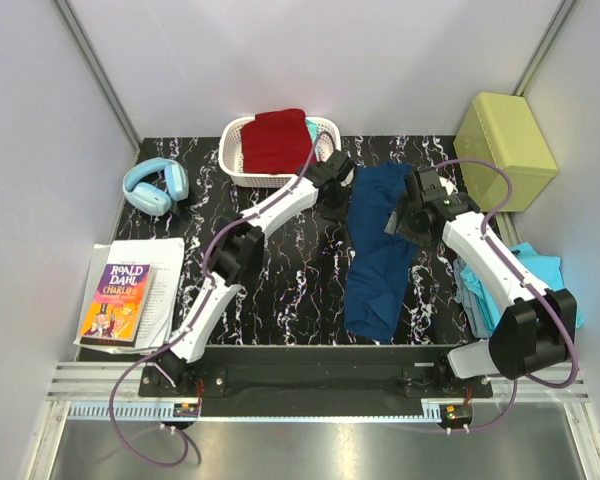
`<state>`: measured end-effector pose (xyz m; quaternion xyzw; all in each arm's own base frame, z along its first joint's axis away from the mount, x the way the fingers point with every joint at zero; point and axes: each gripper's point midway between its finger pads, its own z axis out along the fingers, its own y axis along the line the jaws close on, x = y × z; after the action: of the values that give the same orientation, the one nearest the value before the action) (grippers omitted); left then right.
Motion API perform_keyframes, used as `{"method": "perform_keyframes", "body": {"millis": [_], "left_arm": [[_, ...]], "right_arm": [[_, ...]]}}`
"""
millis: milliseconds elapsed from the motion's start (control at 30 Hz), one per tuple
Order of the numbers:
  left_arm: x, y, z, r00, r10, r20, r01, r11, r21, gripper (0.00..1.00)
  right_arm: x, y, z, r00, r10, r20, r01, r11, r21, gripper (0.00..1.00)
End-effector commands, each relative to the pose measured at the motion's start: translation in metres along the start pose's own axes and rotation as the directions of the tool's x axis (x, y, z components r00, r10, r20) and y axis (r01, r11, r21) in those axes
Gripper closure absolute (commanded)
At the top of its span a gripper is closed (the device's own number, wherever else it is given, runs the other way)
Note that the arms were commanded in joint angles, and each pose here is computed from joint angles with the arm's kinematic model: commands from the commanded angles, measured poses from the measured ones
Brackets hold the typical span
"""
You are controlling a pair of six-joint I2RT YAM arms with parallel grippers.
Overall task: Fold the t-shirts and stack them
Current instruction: Rotate the tshirt 90 degrees, then grab the bottom of the folded rectangular tshirt with both arms
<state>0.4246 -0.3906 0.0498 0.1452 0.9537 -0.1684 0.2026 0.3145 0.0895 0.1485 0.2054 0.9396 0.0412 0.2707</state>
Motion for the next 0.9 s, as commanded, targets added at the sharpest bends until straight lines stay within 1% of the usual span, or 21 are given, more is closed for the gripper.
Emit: {"method": "perform_keyframes", "body": {"millis": [0, 100, 133, 200, 233, 300, 367, 433, 500, 567, 600, 700, 867], "left_arm": [[-0.006, -0.027, -0.002, 1.0, 0.024, 0.012, -0.025, 0.992, 0.121, 0.68], [-0.001, -0.032, 0.0, 1.0, 0.028, 0.012, -0.03, 0.991, 0.127, 0.65], [0.002, -0.035, 0.001, 0.999, 0.037, 0.01, -0.038, 0.991, 0.127, 0.61], [-0.001, -0.035, -0.002, 0.998, 0.048, 0.037, -0.052, 0.994, 0.095, 0.55], [0.002, -0.037, 0.0, 0.998, 0.059, 0.036, -0.062, 0.994, 0.089, 0.49], [0.003, -0.037, 0.002, 0.997, 0.061, 0.037, -0.064, 0.995, 0.083, 0.43], [0.004, -0.037, 0.006, 0.998, 0.06, 0.031, -0.063, 0.994, 0.089, 0.41], [0.005, -0.036, 0.01, 0.998, 0.059, 0.024, -0.061, 0.994, 0.089, 0.43], [0.008, -0.032, 0.014, 0.999, 0.049, 0.013, -0.05, 0.996, 0.08, 0.51], [0.009, -0.022, 0.017, 1.0, 0.018, 0.005, -0.018, 0.998, 0.062, 0.62], [0.01, -0.018, 0.018, 1.0, 0.007, 0.002, -0.007, 0.999, 0.05, 0.79], [0.011, 0.004, 0.018, 1.0, -0.03, -0.002, 0.03, 1.0, -0.005, 1.0], [0.02, 0.035, 0.014, 0.999, -0.05, -0.013, 0.048, 0.994, -0.099, 1.0]], "right_arm": [[0.002, 0.003, -0.016, 0.999, -0.018, 0.027, 0.019, 0.999, -0.048, 0.24], [0.007, 0.0, -0.015, 0.999, -0.037, 0.018, 0.037, 0.998, -0.04, 0.24], [0.007, 0.0, -0.014, 0.999, -0.04, 0.017, 0.041, 0.998, -0.04, 0.24], [0.009, 0.0, -0.012, 0.999, -0.049, 0.011, 0.049, 0.998, -0.034, 0.24], [0.009, 0.001, -0.012, 0.999, -0.05, 0.009, 0.051, 0.998, -0.037, 0.24], [0.009, 0.003, -0.011, 0.998, -0.056, 0.007, 0.056, 0.998, -0.037, 0.24], [0.006, 0.004, -0.012, 0.998, -0.056, 0.014, 0.057, 0.998, -0.041, 0.24], [0.005, 0.005, -0.013, 0.998, -0.056, 0.016, 0.056, 0.998, -0.04, 0.24], [0.005, 0.005, -0.013, 0.998, -0.059, 0.016, 0.059, 0.997, -0.039, 0.24], [0.005, 0.004, -0.013, 0.998, -0.056, 0.015, 0.057, 0.998, -0.037, 0.25], [0.005, 0.003, -0.012, 0.998, -0.057, 0.016, 0.057, 0.998, -0.031, 0.25], [0.007, 0.002, -0.011, 0.998, -0.056, 0.015, 0.056, 0.998, -0.025, 0.25], [0.01, 0.0, -0.005, 0.999, -0.051, 0.001, 0.051, 0.999, -0.011, 0.25]]}}
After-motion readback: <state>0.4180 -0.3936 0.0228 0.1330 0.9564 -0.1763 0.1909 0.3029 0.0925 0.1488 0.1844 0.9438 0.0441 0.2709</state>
